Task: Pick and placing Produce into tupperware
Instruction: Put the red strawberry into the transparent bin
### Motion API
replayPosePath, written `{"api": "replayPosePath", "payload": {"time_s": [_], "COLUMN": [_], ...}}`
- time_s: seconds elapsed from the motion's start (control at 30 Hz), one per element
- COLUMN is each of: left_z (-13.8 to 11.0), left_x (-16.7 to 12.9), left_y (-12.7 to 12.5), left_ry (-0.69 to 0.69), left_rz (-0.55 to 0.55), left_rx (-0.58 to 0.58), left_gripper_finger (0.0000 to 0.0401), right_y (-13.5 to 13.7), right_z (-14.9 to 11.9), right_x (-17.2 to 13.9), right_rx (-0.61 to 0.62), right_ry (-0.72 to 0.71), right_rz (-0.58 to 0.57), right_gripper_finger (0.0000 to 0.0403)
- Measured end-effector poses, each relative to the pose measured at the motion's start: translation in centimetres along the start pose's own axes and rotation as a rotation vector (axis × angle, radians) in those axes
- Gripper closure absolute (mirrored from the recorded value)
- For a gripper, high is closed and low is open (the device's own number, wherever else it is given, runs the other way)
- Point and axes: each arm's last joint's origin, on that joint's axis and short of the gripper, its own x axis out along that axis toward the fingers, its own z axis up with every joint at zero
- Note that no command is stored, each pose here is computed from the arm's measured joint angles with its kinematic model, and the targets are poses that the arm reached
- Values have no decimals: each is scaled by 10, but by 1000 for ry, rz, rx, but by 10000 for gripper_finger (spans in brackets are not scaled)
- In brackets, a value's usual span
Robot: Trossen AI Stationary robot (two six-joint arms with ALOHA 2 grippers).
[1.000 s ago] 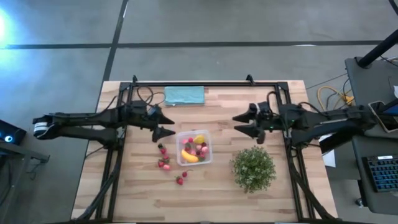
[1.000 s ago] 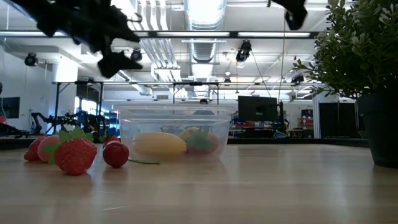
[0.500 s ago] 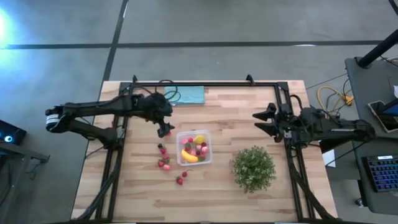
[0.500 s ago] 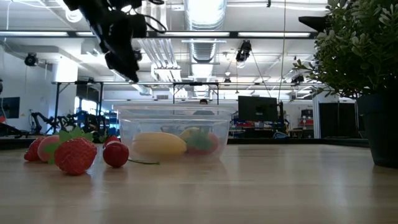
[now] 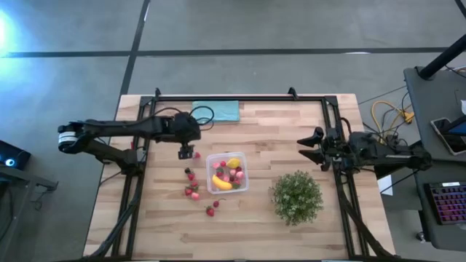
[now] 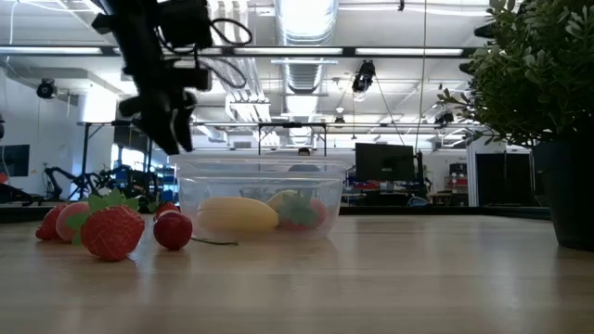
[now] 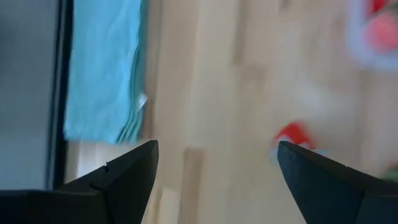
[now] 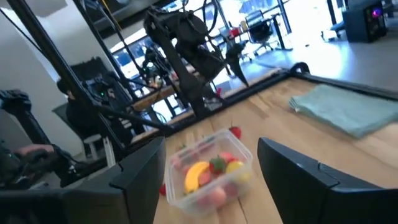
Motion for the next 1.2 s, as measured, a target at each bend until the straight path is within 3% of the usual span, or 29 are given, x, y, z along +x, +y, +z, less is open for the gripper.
{"api": "replayPosePath", "payload": {"time_s": [0.13, 0.3, 0.47, 0.73, 0.8, 0.97, 1.07, 1.2], "left_z": [-11, -17, -19, -20, -20, -21, -21, -19], "left_x": [11, 20, 28, 42, 45, 51, 51, 51], "left_y": [-5, -14, -17, -22, -23, -25, -25, -24], "left_ry": [42, -35, -72, -15, 4, 57, 58, 46], "left_rz": [7, -131, -129, -160, -168, -172, -170, -169], "left_rx": [10, -3, 32, 76, 31, -223, -246, -251], "left_gripper_finger": [87, 87, 87, 87, 87, 87, 87, 87], "right_y": [-4, -3, -5, -14, -17, -21, -15, -14], "right_z": [-8, -7, -10, -27, -31, -39, -33, -27], "right_x": [2, 1, -1, -3, -1, 1, 0, 0], "right_rx": [42, -44, -98, -72, -32, 29, -6, -40], "right_ry": [26, 4, -18, -38, -44, -45, -90, -130], "right_rz": [-14, 7, 9, -32, -62, -44, 49, 44], "right_gripper_finger": [158, 154, 156, 161, 159, 156, 158, 161]}}
